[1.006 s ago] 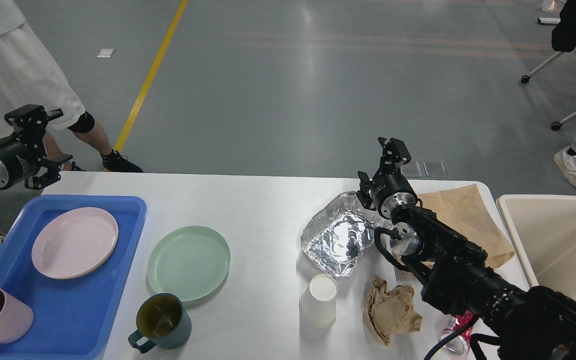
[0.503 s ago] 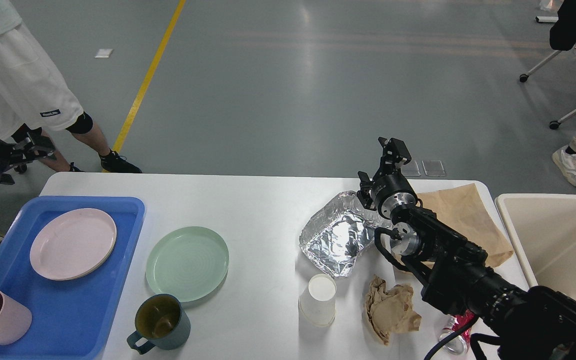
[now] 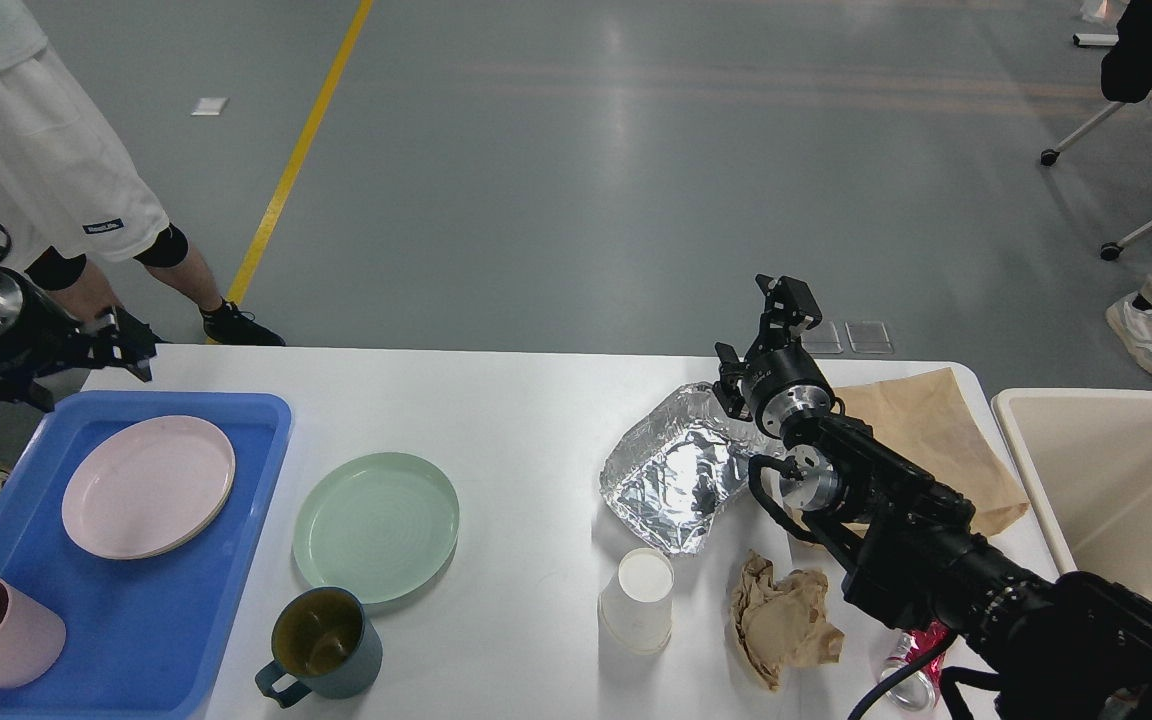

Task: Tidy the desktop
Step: 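Reach the left gripper down to the dark green mug and grasp it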

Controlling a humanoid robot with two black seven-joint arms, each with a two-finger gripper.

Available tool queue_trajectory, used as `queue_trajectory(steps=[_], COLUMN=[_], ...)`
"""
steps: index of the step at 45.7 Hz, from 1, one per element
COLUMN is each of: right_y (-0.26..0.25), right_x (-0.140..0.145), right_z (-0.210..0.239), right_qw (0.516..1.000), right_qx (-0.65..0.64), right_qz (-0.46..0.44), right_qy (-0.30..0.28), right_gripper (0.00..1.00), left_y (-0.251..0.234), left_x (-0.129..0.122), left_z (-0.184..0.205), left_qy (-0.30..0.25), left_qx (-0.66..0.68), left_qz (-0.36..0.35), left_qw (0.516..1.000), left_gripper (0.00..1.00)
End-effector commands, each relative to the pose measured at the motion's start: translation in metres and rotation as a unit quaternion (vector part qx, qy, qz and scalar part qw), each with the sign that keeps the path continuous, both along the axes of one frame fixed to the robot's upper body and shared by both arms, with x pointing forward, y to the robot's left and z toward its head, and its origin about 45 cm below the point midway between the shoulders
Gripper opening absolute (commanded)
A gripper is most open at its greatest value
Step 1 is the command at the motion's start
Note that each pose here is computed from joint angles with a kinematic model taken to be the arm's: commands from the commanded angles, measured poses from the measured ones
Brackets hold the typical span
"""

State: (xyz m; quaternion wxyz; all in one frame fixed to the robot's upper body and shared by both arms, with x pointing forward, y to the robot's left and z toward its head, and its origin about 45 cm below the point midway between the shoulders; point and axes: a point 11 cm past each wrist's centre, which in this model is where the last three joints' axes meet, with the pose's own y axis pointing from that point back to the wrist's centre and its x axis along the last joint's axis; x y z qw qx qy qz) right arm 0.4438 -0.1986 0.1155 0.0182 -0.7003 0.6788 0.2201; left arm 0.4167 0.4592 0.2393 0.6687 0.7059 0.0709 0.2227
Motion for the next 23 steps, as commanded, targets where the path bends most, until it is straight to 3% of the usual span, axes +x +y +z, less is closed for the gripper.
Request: queue_trajectory(steps=[1,12,15,23], right_y=[0.000,0.000,0.000,0.000], right_x=[0.000,0.000,0.000,0.000], right_z=[0.000,0.000,0.000,0.000], right_qw=[1.000,1.000,1.000,1.000], right_qx=[0.001,0.000,0.000,0.001], right_qz=[0.000,0.000,0.000,0.000], right_qy=[0.000,0.000,0.000,0.000], right_gripper=[1.00,1.00,1.00,1.00], left_y=[-0.022,-0.037,-0.064,-0.099], left_x=[-0.014,-0.030,-0.034,-0.073], left_z=[-0.017,-0.019,-0.023,-0.023], left_qy=[0.063,0.112,0.145,0.220], left_qx=[0.006,0.010,0.013,-0.018], left_qz=[-0.025,-0.037,-0.067,-0.080], left_qw=[0.998,0.993,0.987,0.972], left_gripper=[0.96,0.96,0.96,0.96])
